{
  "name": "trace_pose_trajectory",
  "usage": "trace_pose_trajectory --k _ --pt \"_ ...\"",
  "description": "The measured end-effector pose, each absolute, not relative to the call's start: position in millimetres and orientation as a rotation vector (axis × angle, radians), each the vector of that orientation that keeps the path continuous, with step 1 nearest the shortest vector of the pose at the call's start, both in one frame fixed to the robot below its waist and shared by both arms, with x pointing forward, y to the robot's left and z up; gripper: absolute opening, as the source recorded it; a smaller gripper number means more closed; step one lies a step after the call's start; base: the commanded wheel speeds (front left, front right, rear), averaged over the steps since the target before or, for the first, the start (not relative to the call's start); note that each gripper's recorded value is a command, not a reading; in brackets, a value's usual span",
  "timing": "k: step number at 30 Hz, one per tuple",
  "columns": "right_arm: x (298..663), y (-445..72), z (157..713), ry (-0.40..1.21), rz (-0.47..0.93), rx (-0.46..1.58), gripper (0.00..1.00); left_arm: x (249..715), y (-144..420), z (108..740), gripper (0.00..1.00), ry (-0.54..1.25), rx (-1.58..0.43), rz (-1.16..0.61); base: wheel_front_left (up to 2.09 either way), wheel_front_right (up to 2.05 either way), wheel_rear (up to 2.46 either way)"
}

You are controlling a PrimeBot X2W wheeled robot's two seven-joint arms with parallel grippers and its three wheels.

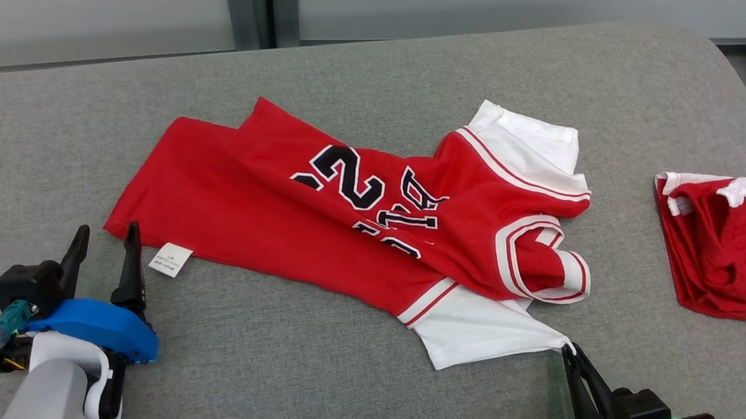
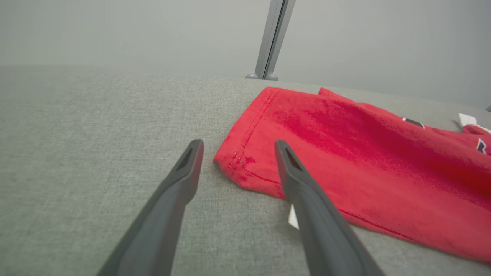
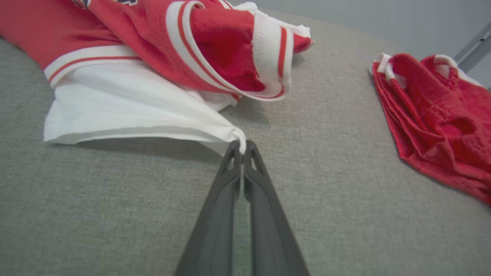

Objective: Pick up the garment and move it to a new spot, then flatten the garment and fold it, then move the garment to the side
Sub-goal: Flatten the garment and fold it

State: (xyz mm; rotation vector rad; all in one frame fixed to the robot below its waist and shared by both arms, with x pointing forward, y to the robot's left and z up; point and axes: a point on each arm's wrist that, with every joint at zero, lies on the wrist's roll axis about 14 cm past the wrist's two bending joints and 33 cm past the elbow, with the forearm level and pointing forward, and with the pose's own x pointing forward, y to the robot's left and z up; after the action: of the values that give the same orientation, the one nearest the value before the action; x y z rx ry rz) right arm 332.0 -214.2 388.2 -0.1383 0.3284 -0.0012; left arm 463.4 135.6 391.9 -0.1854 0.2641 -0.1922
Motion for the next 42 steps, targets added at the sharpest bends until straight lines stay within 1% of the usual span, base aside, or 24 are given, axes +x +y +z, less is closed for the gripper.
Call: trace_pose_trajectory --k 7,11,17,18,19,20,21,25,28,32,35,38,42 --pt "333.0 -217.2 388.0 0.331 -0.018 -0.124 0.0 485.8 130.7 372.8 1.0 0.323 -0.16 -0.242 0.0 0.0 0.0" --pt "333.1 -216.8 387.1 0.334 -0.019 -0.117 0.0 485.7 131.1 361.3 1.0 0.365 -0.153 -0.253 0.0 0.0 0.0" --pt "334.2 -216.4 388.0 0.33 -0.02 -0.111 0.0 486.4 129.3 359.0 1.0 0.38 -0.154 -0.272 0.0 0.0 0.0" --pt "334.3 -216.1 388.4 0.328 -0.019 -0.111 0.0 485.8 128.5 359.0 0.62 0.382 -0.151 -0.277 0.0 0.0 0.0" --pt "334.5 -215.8 388.7 0.327 -0.018 -0.111 0.0 485.0 127.3 358.7 0.32 0.384 -0.148 -0.284 0.0 0.0 0.0" --pt "334.6 -215.6 389.1 0.326 -0.018 -0.111 0.0 484.8 126.8 359.0 0.12 0.384 -0.148 -0.286 0.0 0.0 0.0" --pt "334.6 -215.4 389.5 0.324 -0.017 -0.111 0.0 484.7 127.0 359.4 0.0 0.383 -0.147 -0.286 0.0 0.0 0.0" --pt "338.3 -214.8 396.4 0.299 -0.016 -0.111 0.0 483.2 127.7 361.3 0.0 0.381 -0.147 -0.285 0.0 0.0 0.0" --pt "349.9 -219.5 418.8 0.219 -0.037 -0.092 0.0 490.6 129.6 378.5 0.0 0.324 -0.147 -0.282 0.0 0.0 0.0" --pt "368.6 -237.2 474.5 0.031 -0.097 -0.058 0.0 492.9 123.5 411.4 0.0 0.229 -0.167 -0.294 0.0 0.0 0.0" --pt "379.9 -241.3 524.4 -0.128 -0.106 -0.062 0.0 494.9 121.6 453.8 0.0 0.114 -0.18 -0.304 0.0 0.0 0.0" --pt "387.7 -244.3 580.4 -0.297 -0.112 -0.078 0.0 495.4 125.1 507.3 0.0 -0.027 -0.183 -0.307 0.0 0.0 0.0" --pt "389.5 -240.9 650.5 -0.497 -0.105 -0.105 0.0 490.2 127.6 584.4 0.0 -0.224 -0.164 -0.327 0.0 0.0 0.0"
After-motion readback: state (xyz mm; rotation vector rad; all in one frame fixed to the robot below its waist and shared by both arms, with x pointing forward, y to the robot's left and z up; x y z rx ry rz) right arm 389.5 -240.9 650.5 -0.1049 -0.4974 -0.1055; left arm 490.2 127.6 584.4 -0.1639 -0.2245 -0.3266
